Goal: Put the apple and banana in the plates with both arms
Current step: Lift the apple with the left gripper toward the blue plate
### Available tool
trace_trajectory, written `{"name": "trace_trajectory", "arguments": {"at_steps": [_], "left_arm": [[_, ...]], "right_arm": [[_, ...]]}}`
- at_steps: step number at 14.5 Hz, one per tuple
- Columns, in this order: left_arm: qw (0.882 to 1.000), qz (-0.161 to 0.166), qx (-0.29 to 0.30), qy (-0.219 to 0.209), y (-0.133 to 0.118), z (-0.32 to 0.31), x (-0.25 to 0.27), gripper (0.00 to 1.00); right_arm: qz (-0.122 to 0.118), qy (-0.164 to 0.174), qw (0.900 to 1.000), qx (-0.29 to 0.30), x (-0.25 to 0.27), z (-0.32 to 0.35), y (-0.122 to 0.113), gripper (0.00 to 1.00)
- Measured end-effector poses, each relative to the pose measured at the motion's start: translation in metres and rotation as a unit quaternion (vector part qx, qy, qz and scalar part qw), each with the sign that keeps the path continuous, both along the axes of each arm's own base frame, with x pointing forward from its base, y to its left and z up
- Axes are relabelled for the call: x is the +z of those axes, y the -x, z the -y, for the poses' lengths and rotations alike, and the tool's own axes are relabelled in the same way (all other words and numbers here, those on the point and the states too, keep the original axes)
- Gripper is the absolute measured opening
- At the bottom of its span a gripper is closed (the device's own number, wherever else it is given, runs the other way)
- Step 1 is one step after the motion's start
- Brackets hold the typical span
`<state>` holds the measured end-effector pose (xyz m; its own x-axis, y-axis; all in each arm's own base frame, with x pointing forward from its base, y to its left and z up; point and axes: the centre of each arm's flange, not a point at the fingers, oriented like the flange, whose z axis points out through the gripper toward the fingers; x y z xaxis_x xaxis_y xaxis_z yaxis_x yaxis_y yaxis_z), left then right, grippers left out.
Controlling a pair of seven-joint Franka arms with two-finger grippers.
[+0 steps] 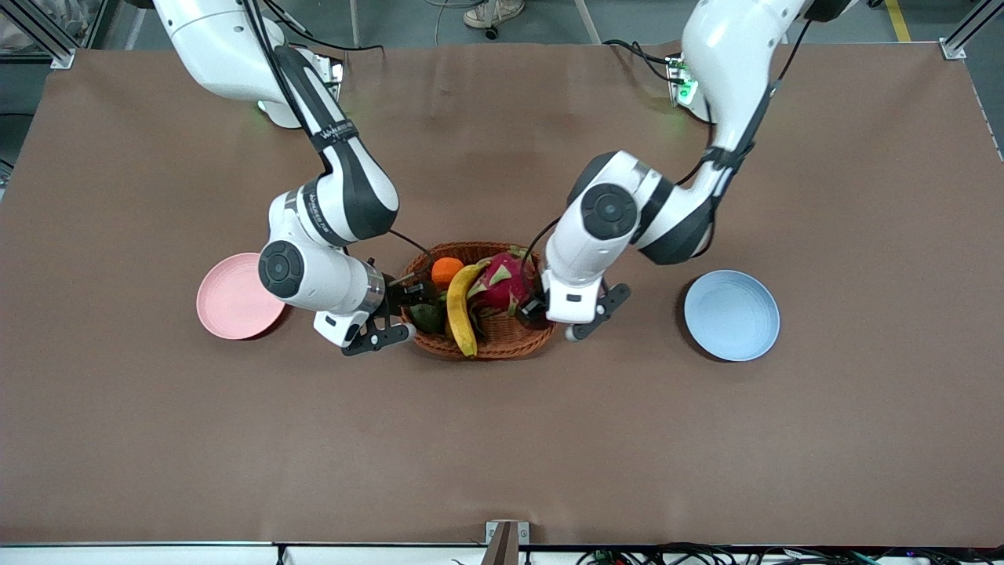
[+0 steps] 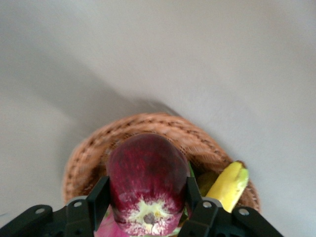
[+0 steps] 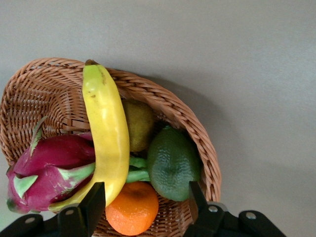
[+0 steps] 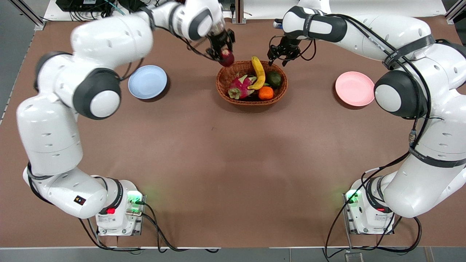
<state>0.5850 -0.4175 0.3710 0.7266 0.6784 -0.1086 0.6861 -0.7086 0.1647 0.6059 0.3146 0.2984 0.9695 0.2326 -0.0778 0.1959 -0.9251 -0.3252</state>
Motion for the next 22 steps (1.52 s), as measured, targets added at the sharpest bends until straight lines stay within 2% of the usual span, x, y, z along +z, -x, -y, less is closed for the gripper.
{"name": "trace_trajectory", "arguments": {"at_steps": [2, 4, 7, 11, 15, 17, 22], "left_arm": [[1.0, -0.007, 0.01, -0.01, -0.014, -0.038, 0.024, 0.66], [0.999, -0.025, -0.004, -0.027, -0.027, -0.081, 0.027, 0.66], [0.998, -0.048, -0.03, -0.04, -0.047, -0.146, 0.008, 0.66], [0.995, -0.062, -0.059, -0.058, -0.059, -0.21, -0.018, 0.66], [0.991, -0.083, -0.074, -0.072, -0.06, -0.266, -0.044, 0.66], [0.99, -0.094, -0.076, -0.078, -0.057, -0.282, -0.056, 0.66], [0.987, -0.097, -0.106, -0.077, -0.046, -0.345, -0.077, 0.66]], "right_arm": [[0.003, 0.0, 1.0, 0.004, -0.003, -0.008, -0.001, 0.77], [0.009, 0.0, 1.0, 0.008, -0.01, -0.017, -0.001, 0.77], [0.008, 0.004, 1.0, 0.017, -0.025, -0.031, 0.003, 0.76], [0.017, 0.004, 1.0, 0.023, -0.032, -0.044, 0.006, 0.76], [0.024, 0.003, 0.999, 0.03, -0.036, -0.057, 0.011, 0.75], [0.027, 0.004, 0.999, 0.028, -0.041, -0.057, 0.01, 0.71], [0.03, 0.005, 0.999, 0.027, -0.046, -0.058, 0.009, 0.69]]}}
